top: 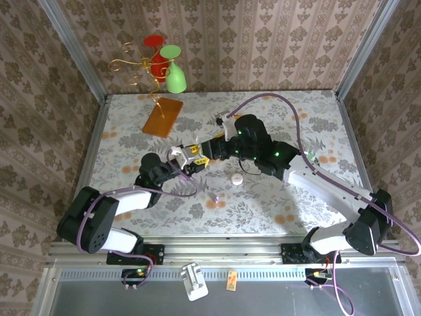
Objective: Insert wireless bluetooth earbuds into charging case
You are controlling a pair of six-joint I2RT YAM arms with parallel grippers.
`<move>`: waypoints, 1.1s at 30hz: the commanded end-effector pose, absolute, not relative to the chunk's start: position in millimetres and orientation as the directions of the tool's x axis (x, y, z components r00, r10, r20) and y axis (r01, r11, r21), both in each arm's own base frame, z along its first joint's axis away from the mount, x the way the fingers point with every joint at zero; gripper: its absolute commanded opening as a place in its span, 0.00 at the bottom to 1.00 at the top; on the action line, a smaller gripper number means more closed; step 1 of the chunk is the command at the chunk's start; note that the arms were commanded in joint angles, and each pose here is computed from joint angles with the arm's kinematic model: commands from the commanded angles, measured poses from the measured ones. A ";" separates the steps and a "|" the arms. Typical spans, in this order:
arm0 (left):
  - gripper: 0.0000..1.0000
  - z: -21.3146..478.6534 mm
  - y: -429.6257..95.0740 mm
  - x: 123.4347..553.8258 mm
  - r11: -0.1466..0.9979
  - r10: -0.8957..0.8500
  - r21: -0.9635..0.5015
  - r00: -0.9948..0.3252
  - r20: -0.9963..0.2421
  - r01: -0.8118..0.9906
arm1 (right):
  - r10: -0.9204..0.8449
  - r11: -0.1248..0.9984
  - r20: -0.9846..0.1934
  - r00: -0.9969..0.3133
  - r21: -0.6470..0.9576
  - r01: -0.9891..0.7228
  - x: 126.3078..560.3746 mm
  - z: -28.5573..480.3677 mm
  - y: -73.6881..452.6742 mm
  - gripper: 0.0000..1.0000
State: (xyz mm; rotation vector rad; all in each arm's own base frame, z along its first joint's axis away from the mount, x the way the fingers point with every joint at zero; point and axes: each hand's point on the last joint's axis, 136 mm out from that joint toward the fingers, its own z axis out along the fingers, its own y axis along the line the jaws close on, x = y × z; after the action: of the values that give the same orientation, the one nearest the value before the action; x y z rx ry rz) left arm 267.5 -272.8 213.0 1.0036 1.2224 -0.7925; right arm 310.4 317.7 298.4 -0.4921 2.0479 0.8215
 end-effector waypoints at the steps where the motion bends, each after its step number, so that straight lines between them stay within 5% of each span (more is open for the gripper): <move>1: 0.27 227.2 -274.7 257.3 0.328 0.008 0.254 0.267 -0.964 0.910 | -0.001 0.772 -0.787 -0.617 0.392 -0.501 332.2 291.0 306.1 0.59; 14: 0.27 241.5 -268.3 269.3 0.412 -0.032 0.207 0.241 -0.970 0.887 | -0.041 0.775 -0.686 -0.727 0.437 -0.456 336.2 249.8 312.3 0.57; 21: 0.27 248.0 -269.8 280.1 0.440 -0.078 0.164 0.220 -0.972 0.883 | 0.086 0.706 -0.674 -0.734 0.561 -0.433 334.7 268.4 307.2 0.66; 27: 0.27 254.1 -269.5 287.5 0.470 -0.109 0.120 0.192 -0.975 0.874 | 0.252 0.474 -0.516 -0.819 0.803 -0.361 335.4 276.3 305.9 0.78; 33: 0.27 258.4 -268.9 293.5 0.493 -0.117 0.113 0.194 -0.974 0.862 | 0.300 0.193 -0.325 -0.897 0.942 -0.276 336.4 280.3 321.1 0.74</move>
State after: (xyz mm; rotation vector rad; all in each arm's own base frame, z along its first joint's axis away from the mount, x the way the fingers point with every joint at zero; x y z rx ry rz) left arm 288.9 -267.3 234.7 0.8352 1.2390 -0.7954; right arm 345.6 302.3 245.7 0.0380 2.1623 1.4523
